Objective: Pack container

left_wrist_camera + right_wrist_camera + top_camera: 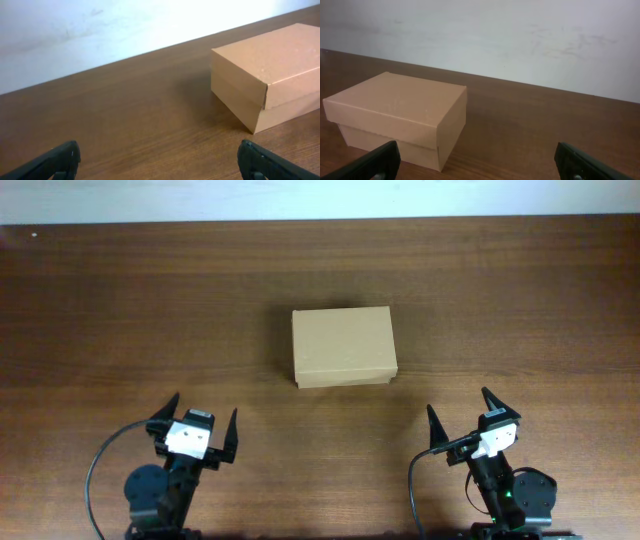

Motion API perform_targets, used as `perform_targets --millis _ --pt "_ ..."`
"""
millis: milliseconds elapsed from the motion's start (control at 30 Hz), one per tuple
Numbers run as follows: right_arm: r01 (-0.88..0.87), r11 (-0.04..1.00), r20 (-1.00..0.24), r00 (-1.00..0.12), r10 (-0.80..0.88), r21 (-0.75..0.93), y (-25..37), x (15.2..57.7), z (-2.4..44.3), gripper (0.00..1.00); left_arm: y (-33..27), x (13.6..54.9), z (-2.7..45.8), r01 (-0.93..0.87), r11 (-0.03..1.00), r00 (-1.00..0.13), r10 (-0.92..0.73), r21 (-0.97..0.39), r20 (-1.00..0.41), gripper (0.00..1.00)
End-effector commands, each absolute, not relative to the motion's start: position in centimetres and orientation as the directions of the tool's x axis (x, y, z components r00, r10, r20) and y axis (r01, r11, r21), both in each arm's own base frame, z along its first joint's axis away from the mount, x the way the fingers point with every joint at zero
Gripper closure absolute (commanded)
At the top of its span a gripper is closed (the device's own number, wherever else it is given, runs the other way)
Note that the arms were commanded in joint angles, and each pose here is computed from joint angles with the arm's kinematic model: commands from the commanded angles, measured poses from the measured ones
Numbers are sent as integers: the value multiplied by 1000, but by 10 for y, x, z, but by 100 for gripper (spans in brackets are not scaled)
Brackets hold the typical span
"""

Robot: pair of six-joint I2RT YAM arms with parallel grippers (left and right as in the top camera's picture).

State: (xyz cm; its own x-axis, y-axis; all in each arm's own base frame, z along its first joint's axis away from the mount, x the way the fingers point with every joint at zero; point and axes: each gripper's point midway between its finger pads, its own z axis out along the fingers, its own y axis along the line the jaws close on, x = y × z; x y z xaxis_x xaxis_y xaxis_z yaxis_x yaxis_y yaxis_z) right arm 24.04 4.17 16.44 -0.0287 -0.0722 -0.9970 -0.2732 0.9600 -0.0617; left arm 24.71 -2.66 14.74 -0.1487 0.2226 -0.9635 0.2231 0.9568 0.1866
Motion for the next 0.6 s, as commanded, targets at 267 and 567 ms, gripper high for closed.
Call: perform_targets --millis 267,567 --pt "-271 961 -997 -38 -64 -51 42 241 162 1 -25 244 156 191 956 -55 239 224 -969 0" --pt "-271 961 -997 -38 -64 -52 42 241 162 1 -21 243 169 153 959 -3 243 240 -970 0"
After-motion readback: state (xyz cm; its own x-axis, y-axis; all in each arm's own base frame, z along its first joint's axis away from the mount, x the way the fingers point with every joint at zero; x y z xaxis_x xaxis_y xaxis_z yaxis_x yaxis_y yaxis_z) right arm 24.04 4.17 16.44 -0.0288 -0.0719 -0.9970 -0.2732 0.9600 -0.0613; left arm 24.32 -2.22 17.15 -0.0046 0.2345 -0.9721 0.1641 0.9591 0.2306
